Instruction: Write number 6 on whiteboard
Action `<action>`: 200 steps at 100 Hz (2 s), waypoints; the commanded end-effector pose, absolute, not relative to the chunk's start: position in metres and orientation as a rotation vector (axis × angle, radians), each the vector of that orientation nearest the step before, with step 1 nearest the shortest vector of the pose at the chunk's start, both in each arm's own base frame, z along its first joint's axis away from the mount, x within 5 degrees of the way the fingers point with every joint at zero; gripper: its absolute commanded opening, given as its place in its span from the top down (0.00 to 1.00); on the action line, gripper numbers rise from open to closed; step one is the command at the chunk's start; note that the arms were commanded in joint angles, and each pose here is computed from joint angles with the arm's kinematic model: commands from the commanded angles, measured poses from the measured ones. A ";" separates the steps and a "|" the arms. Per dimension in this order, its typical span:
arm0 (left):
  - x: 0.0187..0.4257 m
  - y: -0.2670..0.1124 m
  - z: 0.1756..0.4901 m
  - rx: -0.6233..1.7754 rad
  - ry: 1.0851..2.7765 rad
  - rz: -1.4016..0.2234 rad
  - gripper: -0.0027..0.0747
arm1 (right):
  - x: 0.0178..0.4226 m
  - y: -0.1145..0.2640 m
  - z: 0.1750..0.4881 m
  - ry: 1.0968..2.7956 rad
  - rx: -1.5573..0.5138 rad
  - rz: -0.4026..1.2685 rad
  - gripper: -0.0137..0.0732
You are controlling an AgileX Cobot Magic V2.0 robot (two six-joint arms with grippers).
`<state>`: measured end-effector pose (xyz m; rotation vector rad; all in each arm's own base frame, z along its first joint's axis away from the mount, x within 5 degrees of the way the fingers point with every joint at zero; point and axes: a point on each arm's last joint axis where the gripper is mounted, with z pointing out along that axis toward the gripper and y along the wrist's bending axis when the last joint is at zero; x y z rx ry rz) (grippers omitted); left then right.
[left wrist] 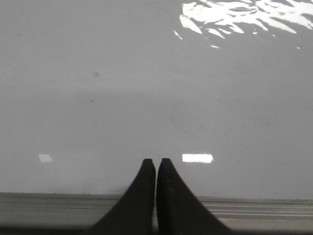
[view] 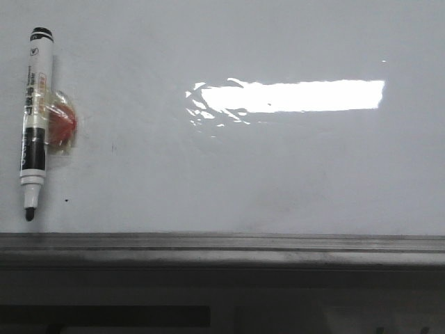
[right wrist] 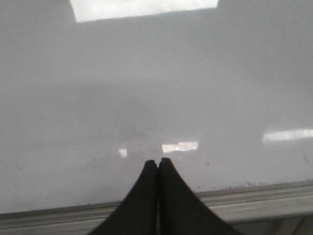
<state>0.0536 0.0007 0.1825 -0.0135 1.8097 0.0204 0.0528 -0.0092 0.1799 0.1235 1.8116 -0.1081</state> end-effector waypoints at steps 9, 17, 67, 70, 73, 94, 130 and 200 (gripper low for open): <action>0.054 0.001 0.174 -0.024 1.765 0.017 0.99 | 0.052 -0.010 0.173 1.807 0.115 -0.127 0.92; 0.054 0.001 0.174 -0.024 1.765 0.017 0.99 | 0.052 -0.010 0.173 1.807 0.115 -0.127 0.92; 0.054 0.001 0.174 -0.024 1.765 0.017 0.99 | 0.052 -0.010 0.173 1.807 0.115 -0.127 0.92; 0.054 0.001 0.174 -0.024 1.765 0.017 0.99 | 0.052 -0.010 0.173 1.807 0.115 -0.127 0.92; 0.054 0.001 0.174 -0.024 1.765 0.017 0.99 | 0.052 -0.010 0.173 1.807 0.115 -0.127 0.92; 0.054 0.001 0.174 -0.024 1.765 0.017 0.99 | 0.052 -0.010 0.173 1.807 0.115 -0.127 0.92; 0.054 0.001 0.175 -0.023 1.757 0.019 0.99 | 0.052 -0.010 0.173 1.807 0.115 -0.127 0.92; 0.055 0.001 0.181 -0.023 1.695 0.023 0.99 | 0.056 -0.006 0.195 1.552 0.215 0.052 0.92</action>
